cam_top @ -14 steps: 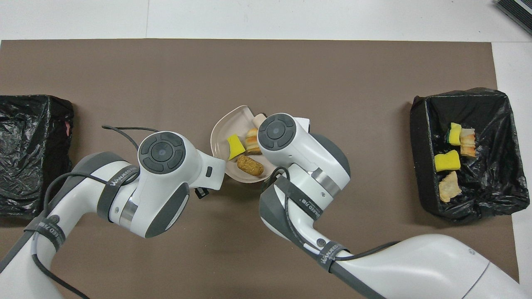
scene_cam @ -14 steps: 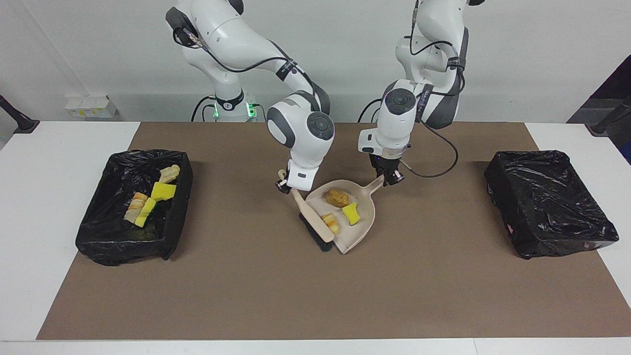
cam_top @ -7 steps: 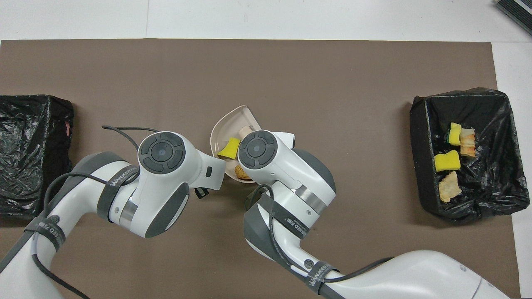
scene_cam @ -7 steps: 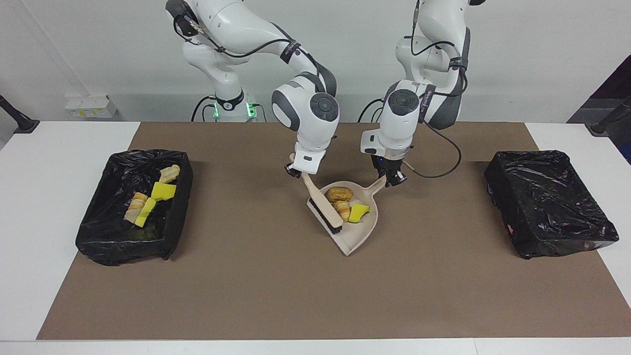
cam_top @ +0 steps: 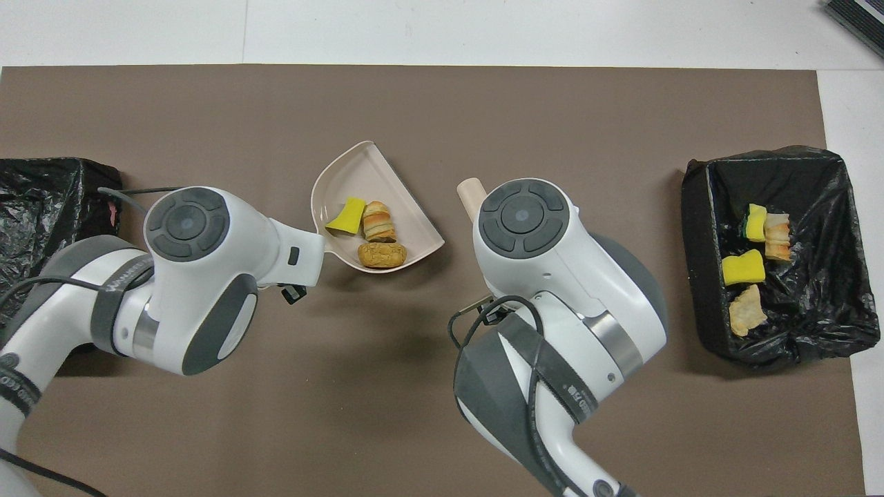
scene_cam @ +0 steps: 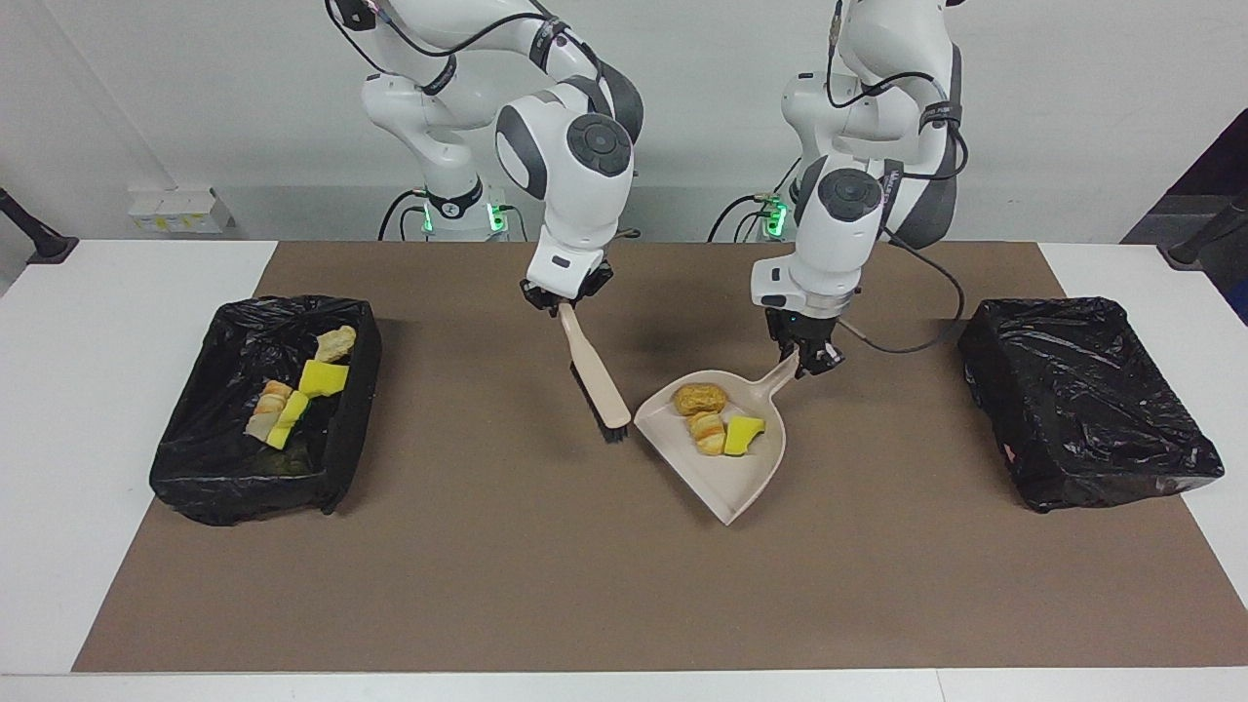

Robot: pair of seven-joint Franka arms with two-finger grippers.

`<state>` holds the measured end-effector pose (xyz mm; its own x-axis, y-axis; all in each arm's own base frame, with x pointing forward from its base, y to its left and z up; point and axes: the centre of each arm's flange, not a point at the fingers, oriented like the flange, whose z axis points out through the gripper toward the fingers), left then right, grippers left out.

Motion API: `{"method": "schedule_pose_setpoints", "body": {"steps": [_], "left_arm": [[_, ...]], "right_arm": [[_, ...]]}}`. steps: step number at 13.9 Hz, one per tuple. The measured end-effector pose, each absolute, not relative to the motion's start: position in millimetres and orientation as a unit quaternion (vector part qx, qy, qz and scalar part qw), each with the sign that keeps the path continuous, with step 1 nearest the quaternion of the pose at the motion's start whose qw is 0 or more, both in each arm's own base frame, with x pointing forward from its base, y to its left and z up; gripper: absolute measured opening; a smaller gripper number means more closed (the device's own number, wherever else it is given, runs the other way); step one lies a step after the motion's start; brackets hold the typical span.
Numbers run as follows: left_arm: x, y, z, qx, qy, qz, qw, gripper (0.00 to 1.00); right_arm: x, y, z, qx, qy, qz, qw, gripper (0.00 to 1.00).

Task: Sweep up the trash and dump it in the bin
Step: 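Carry the loaded dustpan to the bin with the left gripper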

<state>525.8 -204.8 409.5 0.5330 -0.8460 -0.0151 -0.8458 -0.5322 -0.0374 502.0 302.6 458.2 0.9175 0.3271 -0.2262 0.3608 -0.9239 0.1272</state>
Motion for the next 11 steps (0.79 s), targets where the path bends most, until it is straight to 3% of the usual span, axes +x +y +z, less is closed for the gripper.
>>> {"method": "schedule_pose_setpoints", "body": {"steps": [7, 11], "left_arm": [[552, -47, 488, -0.858, 0.512, 0.019, -0.031, 0.32], [552, 78, 513, -0.838, 0.542, 0.014, -0.067, 0.32]], "right_arm": [[432, 382, 462, 0.988, 0.06, -0.143, 0.026, 0.26], [386, 424, 433, 0.992, 0.004, -0.124, 0.03, 0.26]]}}
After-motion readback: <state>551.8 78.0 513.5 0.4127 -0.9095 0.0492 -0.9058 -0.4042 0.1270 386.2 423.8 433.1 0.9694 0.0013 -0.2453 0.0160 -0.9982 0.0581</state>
